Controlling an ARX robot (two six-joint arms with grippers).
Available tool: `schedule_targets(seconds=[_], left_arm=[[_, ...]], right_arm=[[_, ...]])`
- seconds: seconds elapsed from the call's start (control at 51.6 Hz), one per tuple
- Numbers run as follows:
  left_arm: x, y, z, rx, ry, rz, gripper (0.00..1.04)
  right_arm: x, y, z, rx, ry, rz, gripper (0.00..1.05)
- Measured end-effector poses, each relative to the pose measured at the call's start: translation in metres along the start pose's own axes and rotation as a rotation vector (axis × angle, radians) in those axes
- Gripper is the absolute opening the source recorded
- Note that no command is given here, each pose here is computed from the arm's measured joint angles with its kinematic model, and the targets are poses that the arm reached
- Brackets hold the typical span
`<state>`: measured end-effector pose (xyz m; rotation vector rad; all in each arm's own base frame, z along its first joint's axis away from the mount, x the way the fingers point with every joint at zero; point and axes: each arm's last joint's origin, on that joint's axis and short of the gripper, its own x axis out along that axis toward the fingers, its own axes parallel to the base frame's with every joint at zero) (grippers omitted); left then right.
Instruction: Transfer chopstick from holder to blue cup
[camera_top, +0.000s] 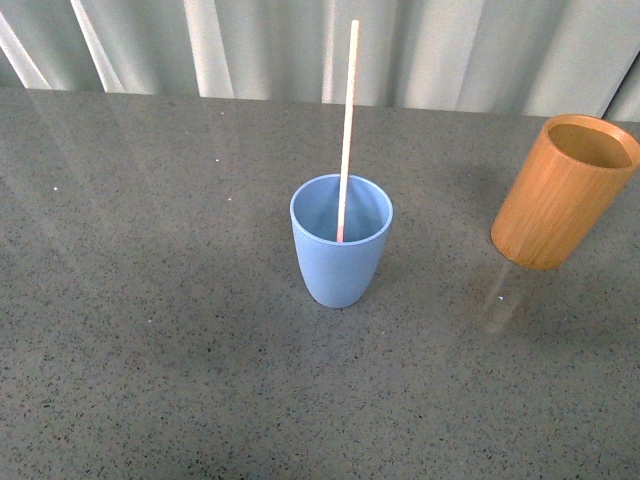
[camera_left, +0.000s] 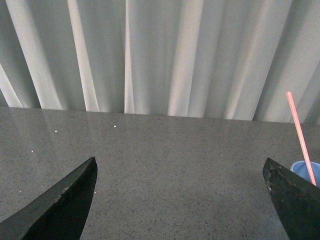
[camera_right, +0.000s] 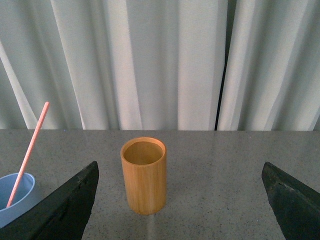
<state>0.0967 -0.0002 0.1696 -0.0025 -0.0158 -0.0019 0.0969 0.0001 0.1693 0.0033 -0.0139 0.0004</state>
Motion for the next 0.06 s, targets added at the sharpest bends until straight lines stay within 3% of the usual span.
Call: schedule_targets(seconds=[0.058], left_arm=[[0.0000, 0.0000, 0.0000, 0.000, 0.000, 0.000, 0.98]], right_arm=[[0.0000, 0.0000, 0.0000, 0.000, 0.000, 0.000, 0.95]])
